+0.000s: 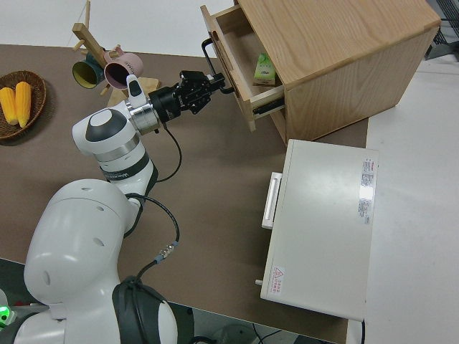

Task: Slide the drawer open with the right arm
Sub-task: 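Pull the handle toward the robot with the right gripper, sliding the drawer out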

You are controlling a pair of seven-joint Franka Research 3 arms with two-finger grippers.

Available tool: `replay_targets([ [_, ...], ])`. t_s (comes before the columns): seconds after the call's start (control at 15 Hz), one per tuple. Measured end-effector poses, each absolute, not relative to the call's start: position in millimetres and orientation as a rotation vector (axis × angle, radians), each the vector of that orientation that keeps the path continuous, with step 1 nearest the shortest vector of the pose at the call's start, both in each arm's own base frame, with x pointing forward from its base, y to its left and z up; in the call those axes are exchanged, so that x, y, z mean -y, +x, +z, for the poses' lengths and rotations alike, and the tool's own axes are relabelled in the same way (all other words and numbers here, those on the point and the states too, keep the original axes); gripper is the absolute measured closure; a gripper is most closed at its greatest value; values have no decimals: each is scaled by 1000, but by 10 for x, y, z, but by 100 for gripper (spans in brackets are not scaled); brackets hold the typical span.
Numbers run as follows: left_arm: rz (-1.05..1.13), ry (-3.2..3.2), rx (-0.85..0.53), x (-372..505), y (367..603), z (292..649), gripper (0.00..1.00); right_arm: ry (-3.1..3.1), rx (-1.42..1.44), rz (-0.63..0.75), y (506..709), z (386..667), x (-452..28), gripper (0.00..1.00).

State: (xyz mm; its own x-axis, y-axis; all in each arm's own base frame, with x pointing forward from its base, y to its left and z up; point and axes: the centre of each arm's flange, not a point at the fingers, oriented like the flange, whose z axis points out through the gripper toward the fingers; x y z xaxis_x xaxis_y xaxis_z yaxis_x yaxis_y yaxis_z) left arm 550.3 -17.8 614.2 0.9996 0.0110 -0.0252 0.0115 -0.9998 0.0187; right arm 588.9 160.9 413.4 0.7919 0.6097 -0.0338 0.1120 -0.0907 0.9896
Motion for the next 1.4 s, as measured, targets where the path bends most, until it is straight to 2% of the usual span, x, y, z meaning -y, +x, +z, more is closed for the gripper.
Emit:
replay_targets([
  [1.0, -39, 3122, -18, 178, 5503, 6142, 1, 1666, -629, 470, 5496, 4210, -2379, 82],
  [1.4, -39, 3122, -18, 178, 5503, 6142, 0, 1667, -636, 473, 5441, 4214, -2470, 82],
])
